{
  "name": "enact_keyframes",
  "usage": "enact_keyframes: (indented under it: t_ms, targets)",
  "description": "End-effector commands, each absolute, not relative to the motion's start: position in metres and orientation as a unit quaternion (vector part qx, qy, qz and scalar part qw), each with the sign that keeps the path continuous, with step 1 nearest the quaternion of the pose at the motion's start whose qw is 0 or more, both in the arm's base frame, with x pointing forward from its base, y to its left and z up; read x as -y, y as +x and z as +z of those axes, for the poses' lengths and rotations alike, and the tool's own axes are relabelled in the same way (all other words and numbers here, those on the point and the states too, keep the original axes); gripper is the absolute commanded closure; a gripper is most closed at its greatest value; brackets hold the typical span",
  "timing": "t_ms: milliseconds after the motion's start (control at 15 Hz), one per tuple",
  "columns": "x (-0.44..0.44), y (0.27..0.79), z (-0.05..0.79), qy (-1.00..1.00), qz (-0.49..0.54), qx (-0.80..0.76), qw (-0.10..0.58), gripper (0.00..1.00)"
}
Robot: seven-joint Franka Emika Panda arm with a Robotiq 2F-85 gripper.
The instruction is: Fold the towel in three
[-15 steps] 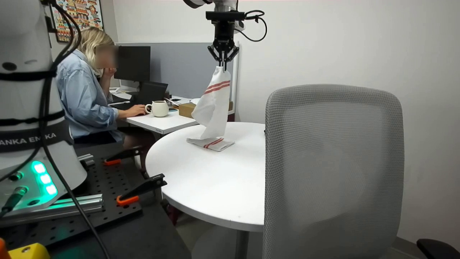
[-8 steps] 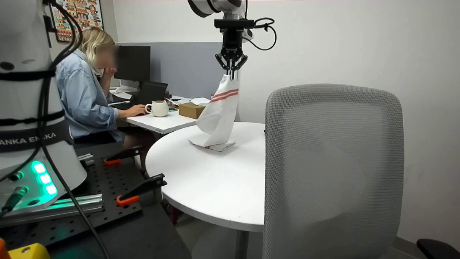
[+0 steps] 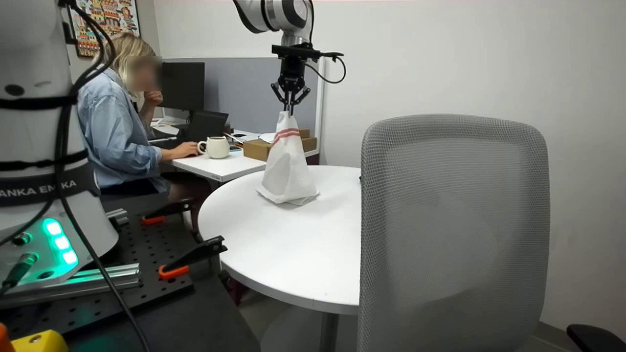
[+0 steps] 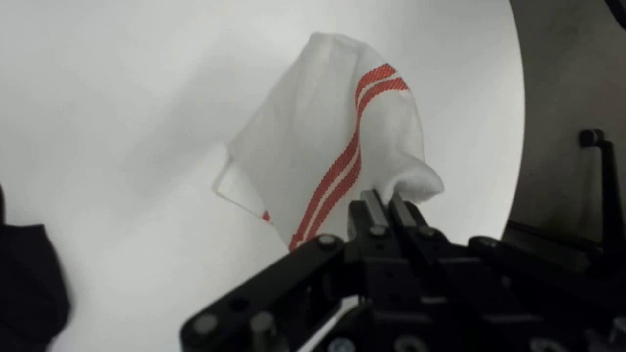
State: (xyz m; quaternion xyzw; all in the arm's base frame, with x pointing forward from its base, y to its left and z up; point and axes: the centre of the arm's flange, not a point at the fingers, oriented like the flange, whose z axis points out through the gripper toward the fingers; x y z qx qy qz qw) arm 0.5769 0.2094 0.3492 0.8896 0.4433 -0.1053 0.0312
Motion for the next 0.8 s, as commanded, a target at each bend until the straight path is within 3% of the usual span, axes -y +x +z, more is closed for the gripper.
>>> enact_keyframes:
  t_ms: [0,733]
  targets:
    - [-0.264,0.554,0.330,0.900,-0.072,-0.429,-0.034,0.99]
    - [-0.321,0.536,0.263,0.905,-0.047,-0.414,-0.085,0.99]
